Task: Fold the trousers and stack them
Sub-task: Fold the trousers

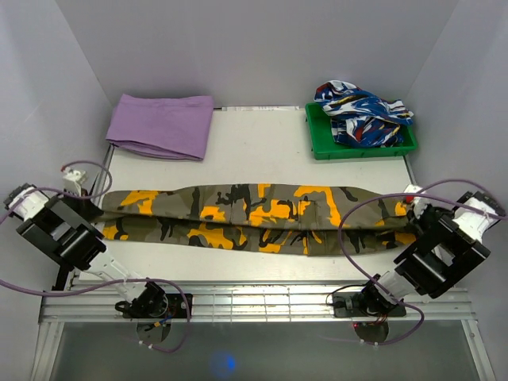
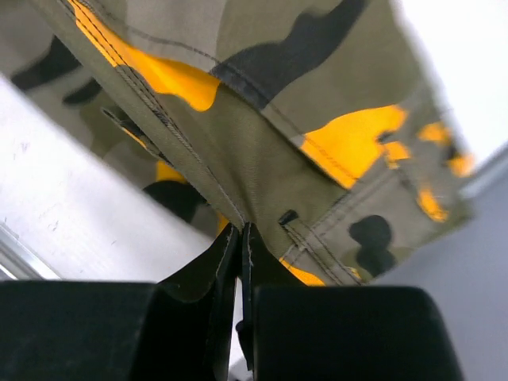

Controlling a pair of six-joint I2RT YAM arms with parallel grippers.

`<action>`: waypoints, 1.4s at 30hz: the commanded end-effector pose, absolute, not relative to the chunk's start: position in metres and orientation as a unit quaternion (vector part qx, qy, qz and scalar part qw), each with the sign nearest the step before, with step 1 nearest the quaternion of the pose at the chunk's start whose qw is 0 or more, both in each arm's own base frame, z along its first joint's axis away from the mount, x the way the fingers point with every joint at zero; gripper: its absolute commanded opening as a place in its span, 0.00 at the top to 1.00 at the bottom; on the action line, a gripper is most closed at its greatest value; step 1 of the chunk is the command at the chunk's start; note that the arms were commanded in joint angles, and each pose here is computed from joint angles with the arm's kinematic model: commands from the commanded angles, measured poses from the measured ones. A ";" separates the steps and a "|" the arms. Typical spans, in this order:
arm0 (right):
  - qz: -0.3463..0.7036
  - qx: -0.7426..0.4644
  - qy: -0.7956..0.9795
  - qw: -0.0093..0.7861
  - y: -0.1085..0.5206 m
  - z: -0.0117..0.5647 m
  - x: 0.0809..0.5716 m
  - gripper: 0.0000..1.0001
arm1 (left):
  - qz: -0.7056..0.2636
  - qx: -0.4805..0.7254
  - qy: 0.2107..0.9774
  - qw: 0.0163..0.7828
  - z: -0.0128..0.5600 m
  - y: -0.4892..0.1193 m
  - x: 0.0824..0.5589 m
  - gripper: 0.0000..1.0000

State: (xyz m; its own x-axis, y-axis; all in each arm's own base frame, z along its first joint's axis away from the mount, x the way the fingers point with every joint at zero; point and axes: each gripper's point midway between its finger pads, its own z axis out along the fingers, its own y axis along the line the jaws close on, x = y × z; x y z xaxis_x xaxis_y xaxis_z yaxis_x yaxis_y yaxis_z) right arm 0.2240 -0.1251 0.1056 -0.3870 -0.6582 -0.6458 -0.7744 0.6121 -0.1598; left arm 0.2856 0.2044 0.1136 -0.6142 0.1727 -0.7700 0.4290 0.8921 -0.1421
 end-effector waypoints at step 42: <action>0.003 -0.511 0.824 0.245 -0.177 0.031 0.183 0.92 | -0.116 0.210 0.933 0.268 0.011 0.246 0.236 1.00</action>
